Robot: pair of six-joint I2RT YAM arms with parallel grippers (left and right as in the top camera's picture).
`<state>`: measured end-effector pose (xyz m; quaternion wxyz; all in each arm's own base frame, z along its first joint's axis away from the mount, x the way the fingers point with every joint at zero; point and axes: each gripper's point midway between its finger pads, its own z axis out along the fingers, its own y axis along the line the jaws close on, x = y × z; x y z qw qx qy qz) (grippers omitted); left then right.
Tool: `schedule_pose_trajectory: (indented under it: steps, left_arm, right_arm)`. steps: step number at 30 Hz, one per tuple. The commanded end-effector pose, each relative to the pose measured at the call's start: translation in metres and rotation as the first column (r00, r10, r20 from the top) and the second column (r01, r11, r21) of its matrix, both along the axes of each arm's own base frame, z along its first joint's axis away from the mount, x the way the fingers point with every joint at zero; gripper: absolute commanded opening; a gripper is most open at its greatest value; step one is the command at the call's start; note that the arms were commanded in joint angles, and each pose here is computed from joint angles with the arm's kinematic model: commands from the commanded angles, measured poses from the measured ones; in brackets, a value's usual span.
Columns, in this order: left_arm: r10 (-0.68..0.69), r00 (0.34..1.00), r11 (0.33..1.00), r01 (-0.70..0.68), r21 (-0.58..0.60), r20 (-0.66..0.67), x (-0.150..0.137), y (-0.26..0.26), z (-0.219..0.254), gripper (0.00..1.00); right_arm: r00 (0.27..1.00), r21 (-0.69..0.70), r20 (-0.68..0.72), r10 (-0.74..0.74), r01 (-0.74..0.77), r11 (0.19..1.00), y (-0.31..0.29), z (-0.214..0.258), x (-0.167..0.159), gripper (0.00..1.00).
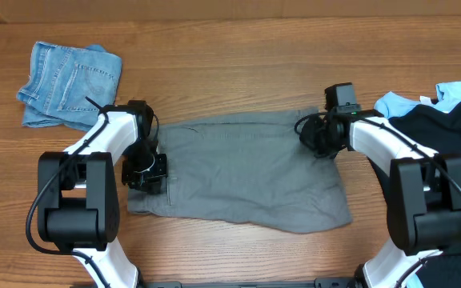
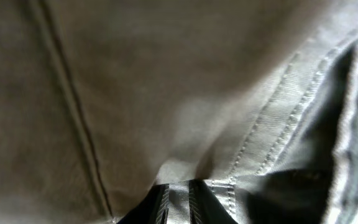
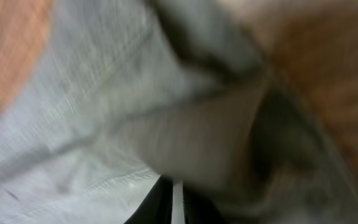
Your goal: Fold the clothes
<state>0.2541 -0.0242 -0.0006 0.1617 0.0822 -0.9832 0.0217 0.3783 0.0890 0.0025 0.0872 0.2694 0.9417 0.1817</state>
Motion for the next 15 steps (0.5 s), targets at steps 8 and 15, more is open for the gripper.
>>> schedule_pose_trajectory:
  steps: [8,15]
  left_arm:
    - [0.000,0.998,0.987,-0.009,0.162,0.058,0.014,0.027,0.000,0.42]
    - [-0.033,0.993,0.991,0.018,0.135,0.110,0.045,0.023,0.039,0.57]
  right_arm:
    - [0.973,0.126,0.205,-0.103,0.078,0.989,-0.059,0.020,0.058,0.05]
    - [0.947,0.218,0.306,0.100,-0.172,0.961,-0.038,0.083,0.056,0.13]
